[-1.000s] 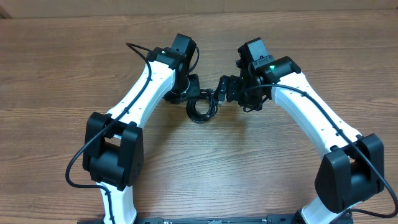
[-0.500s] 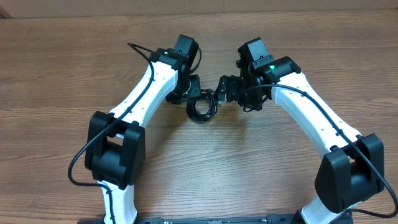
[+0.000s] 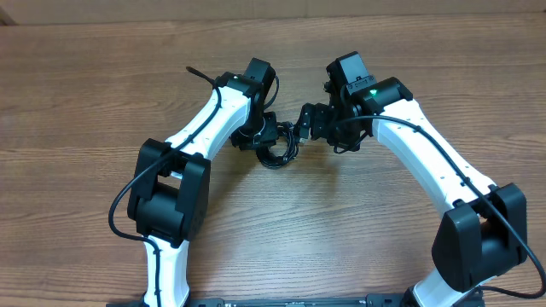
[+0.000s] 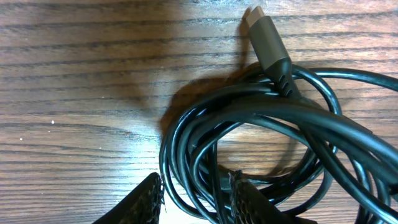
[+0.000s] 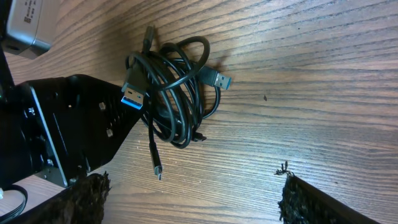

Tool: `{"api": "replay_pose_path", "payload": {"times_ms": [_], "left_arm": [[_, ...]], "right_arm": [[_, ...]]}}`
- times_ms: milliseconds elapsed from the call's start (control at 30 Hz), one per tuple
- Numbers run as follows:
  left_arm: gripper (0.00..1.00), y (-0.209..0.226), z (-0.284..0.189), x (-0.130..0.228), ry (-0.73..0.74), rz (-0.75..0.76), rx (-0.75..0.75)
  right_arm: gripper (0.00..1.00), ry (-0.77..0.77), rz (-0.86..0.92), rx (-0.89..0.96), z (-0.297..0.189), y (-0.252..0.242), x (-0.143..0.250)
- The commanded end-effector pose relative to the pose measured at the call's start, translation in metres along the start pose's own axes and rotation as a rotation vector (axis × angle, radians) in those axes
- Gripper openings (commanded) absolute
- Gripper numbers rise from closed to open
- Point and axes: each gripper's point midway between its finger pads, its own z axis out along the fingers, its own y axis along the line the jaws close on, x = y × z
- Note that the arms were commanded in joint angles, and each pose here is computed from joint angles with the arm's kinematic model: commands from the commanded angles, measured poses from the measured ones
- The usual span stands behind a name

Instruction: Untangle cables

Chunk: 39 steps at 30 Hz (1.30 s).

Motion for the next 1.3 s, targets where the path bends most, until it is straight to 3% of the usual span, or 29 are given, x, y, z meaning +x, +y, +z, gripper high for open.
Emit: {"api": "replay_pose_path", "payload": {"times_ms": [0,133,1267], "left_arm": [[0.38,-0.0030,0.0024,0.0016,0.004,-0.006,0.003],[0.29,-0.0023,0.0026,0.0014,0.002,-0.007,-0.001],[0.26,0.0002,0.0069,-0.0022,-0.032,0.010,-0.037]], "right_arm": [[0.89,-0.025,-0.007,0.003,-0.0030,0.0036,-0.0056],[0.89,-0.025,-0.007,0.003,-0.0030,0.0035,-0.0055],[0.89,-0.025,-0.007,0.004,-0.0030,0.0035,-0.0055]]}}
